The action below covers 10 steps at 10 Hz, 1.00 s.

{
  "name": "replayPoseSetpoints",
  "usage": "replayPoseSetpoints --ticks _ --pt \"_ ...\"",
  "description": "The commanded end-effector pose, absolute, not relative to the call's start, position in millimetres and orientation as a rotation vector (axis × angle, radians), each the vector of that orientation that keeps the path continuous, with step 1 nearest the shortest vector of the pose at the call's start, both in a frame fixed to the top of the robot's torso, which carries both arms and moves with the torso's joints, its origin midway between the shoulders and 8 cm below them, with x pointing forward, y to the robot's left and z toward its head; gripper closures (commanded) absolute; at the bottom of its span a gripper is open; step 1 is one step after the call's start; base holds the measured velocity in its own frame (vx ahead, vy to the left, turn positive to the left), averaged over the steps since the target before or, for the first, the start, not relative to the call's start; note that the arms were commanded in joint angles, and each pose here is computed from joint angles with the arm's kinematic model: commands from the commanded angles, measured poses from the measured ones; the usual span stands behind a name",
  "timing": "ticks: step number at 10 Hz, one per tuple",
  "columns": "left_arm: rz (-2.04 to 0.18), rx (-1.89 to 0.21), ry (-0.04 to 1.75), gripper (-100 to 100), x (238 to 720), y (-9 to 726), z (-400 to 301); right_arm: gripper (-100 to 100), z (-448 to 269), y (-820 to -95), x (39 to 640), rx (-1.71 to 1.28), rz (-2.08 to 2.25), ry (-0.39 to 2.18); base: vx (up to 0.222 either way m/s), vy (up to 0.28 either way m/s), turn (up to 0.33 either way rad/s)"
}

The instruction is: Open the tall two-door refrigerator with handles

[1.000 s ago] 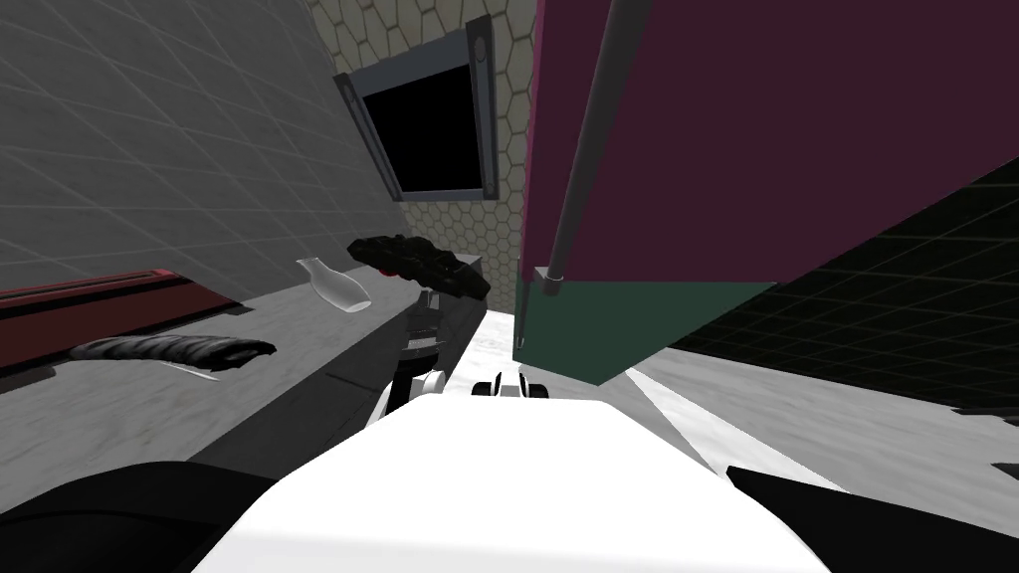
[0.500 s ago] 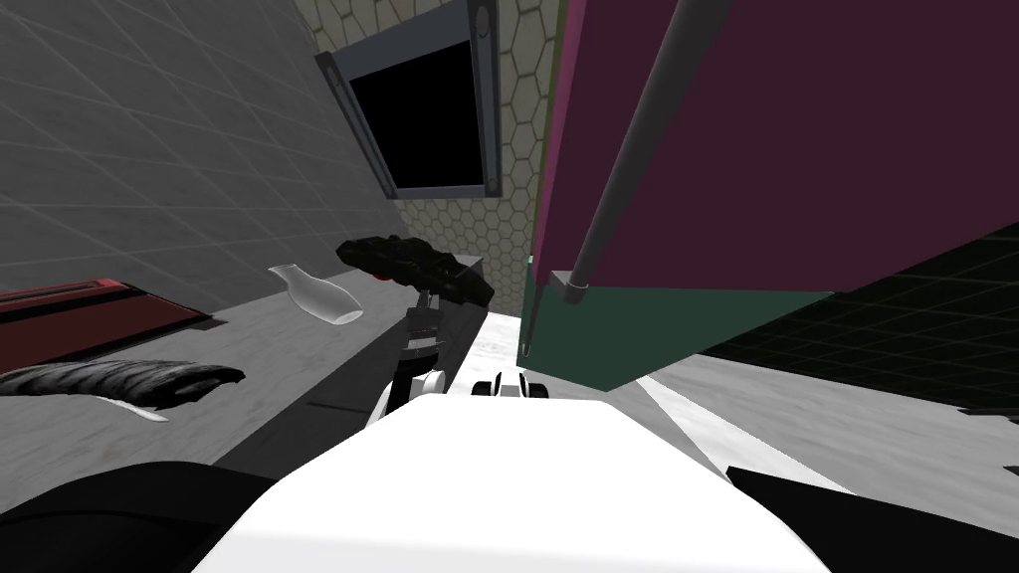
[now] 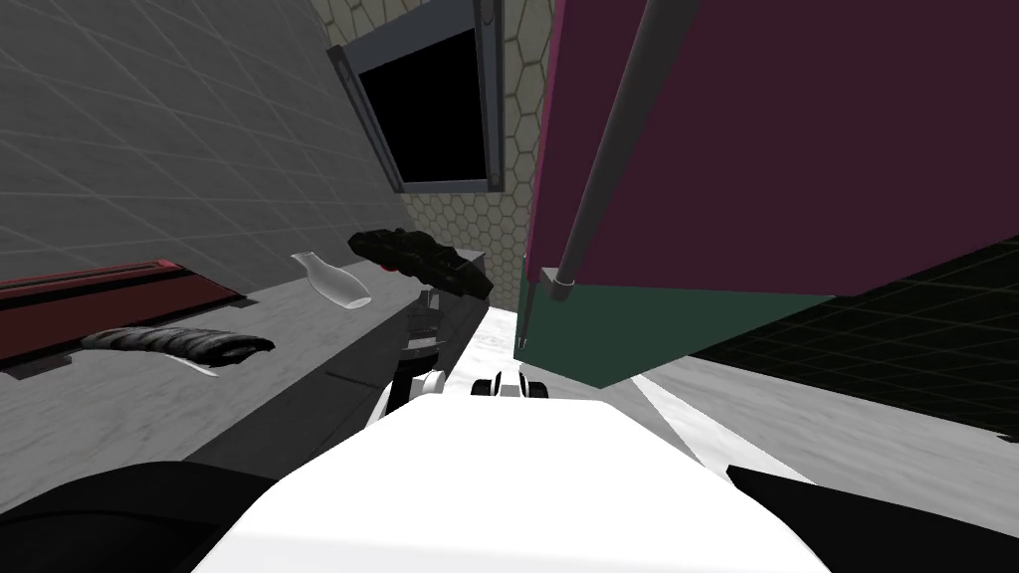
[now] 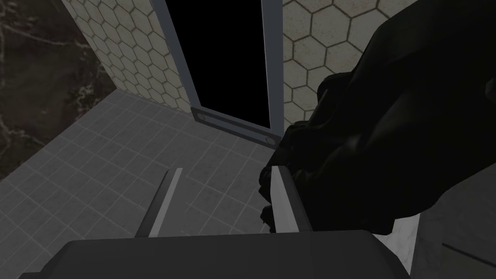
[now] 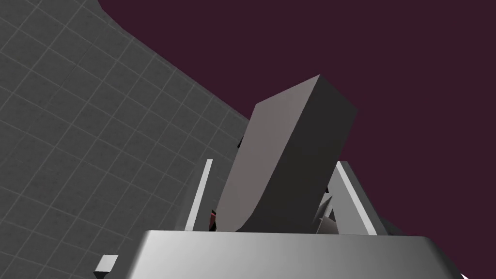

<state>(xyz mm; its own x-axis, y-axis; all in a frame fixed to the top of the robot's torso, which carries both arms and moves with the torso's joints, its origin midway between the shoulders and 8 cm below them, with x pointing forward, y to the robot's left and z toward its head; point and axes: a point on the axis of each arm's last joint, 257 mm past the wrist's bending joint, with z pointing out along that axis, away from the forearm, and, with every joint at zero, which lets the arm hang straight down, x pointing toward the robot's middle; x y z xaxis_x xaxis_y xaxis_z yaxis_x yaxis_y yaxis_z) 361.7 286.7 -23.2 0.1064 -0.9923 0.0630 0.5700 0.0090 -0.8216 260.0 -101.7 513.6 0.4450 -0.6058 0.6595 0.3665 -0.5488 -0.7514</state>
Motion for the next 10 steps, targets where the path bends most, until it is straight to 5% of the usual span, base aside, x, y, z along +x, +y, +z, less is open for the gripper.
replayPoseSetpoints --ticks 1,10 --pt "-1.369 -0.828 0.659 0 361.7 286.7 -23.2 100 516.3 -89.3 235.7 -1.736 -1.235 0.148 -0.198 -0.126 0.103" --pt "-1.369 -0.828 0.659 0 361.6 286.7 -23.2 100 512.9 -57.2 165.4 -1.73 -1.087 -0.006 -0.15 -0.153 0.132"
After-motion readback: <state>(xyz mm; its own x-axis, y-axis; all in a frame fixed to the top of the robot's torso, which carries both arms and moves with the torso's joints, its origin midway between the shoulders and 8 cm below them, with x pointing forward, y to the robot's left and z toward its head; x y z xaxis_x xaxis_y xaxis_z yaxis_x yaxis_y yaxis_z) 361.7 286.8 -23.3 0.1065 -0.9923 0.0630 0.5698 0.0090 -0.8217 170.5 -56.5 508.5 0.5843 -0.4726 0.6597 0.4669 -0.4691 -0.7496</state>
